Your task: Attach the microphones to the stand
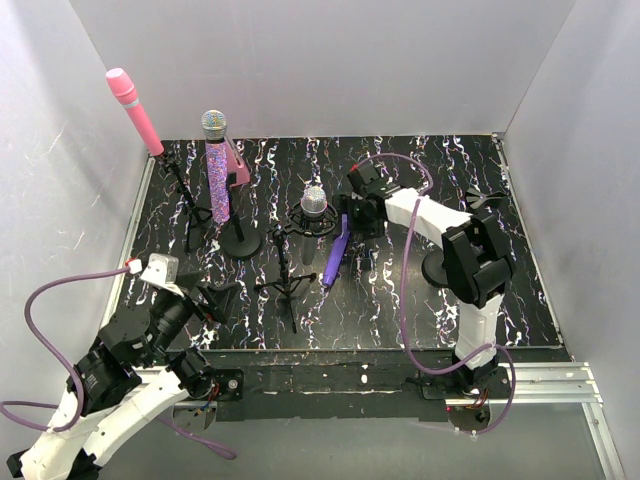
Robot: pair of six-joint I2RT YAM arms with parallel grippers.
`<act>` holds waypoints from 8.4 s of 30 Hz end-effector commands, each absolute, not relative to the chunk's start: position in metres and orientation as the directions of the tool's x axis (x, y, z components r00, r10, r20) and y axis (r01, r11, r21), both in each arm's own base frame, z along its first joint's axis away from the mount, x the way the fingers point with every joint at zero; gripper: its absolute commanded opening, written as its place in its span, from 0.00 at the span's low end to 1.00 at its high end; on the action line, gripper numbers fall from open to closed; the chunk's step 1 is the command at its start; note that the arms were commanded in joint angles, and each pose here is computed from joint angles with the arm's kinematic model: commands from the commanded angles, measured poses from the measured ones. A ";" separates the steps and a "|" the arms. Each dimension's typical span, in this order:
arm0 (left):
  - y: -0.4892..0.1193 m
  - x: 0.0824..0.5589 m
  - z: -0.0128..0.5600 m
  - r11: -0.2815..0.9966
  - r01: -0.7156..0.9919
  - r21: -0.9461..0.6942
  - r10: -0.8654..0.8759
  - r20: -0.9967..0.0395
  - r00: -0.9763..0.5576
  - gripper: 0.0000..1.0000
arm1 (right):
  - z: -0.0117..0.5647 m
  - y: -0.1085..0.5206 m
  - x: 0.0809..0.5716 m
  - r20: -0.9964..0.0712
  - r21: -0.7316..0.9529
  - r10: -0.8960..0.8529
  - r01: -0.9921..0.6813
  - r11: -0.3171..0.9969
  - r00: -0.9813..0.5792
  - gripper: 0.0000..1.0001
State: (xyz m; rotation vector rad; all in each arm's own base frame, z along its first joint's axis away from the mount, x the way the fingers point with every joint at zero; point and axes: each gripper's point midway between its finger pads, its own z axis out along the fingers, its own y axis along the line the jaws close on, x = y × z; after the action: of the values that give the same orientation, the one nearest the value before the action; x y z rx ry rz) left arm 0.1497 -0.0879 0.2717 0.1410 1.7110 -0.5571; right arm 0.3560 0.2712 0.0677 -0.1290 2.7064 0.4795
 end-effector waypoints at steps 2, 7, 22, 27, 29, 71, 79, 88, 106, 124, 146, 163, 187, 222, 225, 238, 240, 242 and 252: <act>-0.091 0.153 0.270 0.877 0.392 -0.280 -0.202 -0.952 -0.229 0.98 | 0.056 0.265 0.363 -0.417 0.182 -0.048 -0.135 0.974 -0.908 0.93; -0.094 0.153 0.270 0.873 0.402 -0.275 -0.193 -0.953 -0.233 0.98 | 0.040 0.263 0.355 -0.407 0.140 -0.122 -0.193 0.971 -0.906 0.81; -0.098 0.151 0.270 0.865 0.424 -0.270 -0.183 -0.955 -0.235 0.98 | 0.046 0.230 0.331 -0.418 0.047 -0.308 -0.359 0.932 -0.855 0.42; -0.100 0.150 0.269 0.859 0.437 -0.268 -0.178 -0.955 -0.236 0.98 | 0.051 0.215 0.317 -0.396 0.066 -0.363 -0.420 0.905 -0.844 0.30; -0.101 0.150 0.271 0.856 0.443 -0.268 -0.178 -0.956 -0.235 0.98 | 0.051 0.212 0.309 -0.403 0.078 -0.381 -0.446 0.892 -0.832 0.29; -0.132 0.144 0.288 0.751 0.551 -0.365 -0.271 -0.930 -0.247 0.98 | 0.346 0.214 0.237 -0.842 0.336 -0.262 -0.838 0.430 -0.472 0.08; -0.169 0.133 0.342 0.581 0.661 -0.474 -0.368 -0.878 -0.307 0.98 | 0.352 0.205 0.200 -0.879 0.343 -0.235 -0.893 0.291 -0.414 0.08; -0.238 0.128 0.384 0.384 0.758 -0.528 -0.245 -0.849 -0.468 0.98 | 0.359 0.187 0.173 -0.930 0.294 -0.171 -0.937 0.188 -0.326 0.10; -0.299 0.131 0.441 0.167 0.835 -0.525 -0.228 -0.844 -0.485 0.98 | 0.365 0.179 0.143 -0.957 0.251 -0.114 -0.956 0.150 -0.269 0.12; -0.355 0.149 0.433 0.197 0.849 -0.491 -0.217 -0.866 -0.451 0.98 | 0.392 0.182 0.132 -0.961 0.258 -0.083 -0.962 0.092 -0.265 0.11; -0.398 0.175 0.438 0.218 0.816 -0.535 -0.387 -0.815 -0.431 0.98 | 0.390 0.185 0.131 -0.958 0.280 -0.058 -0.959 0.041 -0.282 0.11; -0.425 0.162 0.444 0.188 0.873 -0.449 -0.413 -0.843 -0.345 0.43 | 0.382 0.184 0.132 -0.953 0.294 -0.061 -0.954 0.054 -0.297 0.12; -0.358 0.094 0.429 0.099 0.946 -0.310 -0.126 -0.947 -0.297 0.00 | 0.360 0.092 0.181 -0.942 0.123 -0.105 -0.621 0.774 -0.318 0.90; -0.314 0.073 0.406 0.093 0.940 -0.329 -0.138 -0.939 -0.315 0.00 | 0.348 0.002 0.306 -0.592 0.708 0.705 0.165 0.687 -0.391 0.71; -0.314 0.073 0.405 0.097 0.938 -0.333 -0.138 -0.938 -0.319 0.00 | 0.348 0.001 0.309 -0.591 0.710 0.707 0.165 0.684 -0.388 0.69; -0.312 0.074 0.405 0.107 0.935 -0.337 -0.144 -0.936 -0.320 0.00 | 0.333 -0.018 0.339 -0.636 0.626 0.649 0.212 0.750 -0.419 0.50; -0.311 0.074 0.406 0.107 0.935 -0.338 -0.146 -0.936 -0.321 0.00 | 0.332 -0.020 0.342 -0.655 0.596 0.624 0.215 0.774 -0.427 0.52; -0.311 0.074 0.405 0.109 0.935 -0.338 -0.145 -0.936 -0.322 0.00 | 0.332 -0.021 0.345 -0.682 0.559 0.591 0.215 0.801 -0.431 0.54; -0.309 0.073 0.404 0.108 0.935 -0.338 -0.142 -0.936 -0.322 0.00 | 0.319 -0.029 0.353 -0.702 0.461 0.529 0.262 0.848 -0.477 0.63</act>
State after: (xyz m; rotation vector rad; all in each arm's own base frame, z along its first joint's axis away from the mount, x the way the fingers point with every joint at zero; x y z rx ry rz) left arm 0.0744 -0.3135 0.4013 0.8542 1.4300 -1.4023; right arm 0.3506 -0.0237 0.3094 0.6245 2.0963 0.4480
